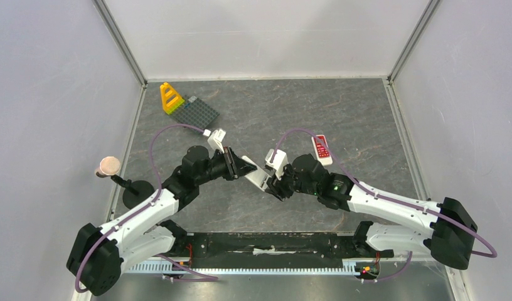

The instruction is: Load the batteries into the remote control

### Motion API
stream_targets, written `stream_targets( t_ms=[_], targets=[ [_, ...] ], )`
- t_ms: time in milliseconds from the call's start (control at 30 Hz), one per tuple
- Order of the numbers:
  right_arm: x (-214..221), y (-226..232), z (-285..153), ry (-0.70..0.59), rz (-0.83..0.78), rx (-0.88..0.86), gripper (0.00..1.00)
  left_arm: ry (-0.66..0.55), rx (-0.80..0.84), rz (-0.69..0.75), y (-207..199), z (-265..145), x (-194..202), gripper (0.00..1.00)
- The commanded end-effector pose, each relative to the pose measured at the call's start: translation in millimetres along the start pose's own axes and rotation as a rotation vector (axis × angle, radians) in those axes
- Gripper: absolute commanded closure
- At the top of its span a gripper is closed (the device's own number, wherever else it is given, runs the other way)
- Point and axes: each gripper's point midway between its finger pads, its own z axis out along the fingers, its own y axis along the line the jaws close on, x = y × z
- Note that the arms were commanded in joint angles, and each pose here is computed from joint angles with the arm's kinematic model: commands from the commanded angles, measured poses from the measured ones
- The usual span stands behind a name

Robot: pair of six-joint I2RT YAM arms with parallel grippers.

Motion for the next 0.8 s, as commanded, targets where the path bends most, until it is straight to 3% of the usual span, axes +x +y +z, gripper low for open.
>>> stream_targets(
  t_ms=[0,767],
  targets=[
    [-25.4,-0.8,-0.1,-0.065,-0.018,0.006,0.61,-0.008,0.083,0.07,-24.6,1.8,-12.7,0.98],
    [-30.2,-6.8,5.0,-0.07,-0.005,0.039,0.62,0.037,0.129,0.065,-30.8,3.9,-2.8,0.98]
  ],
)
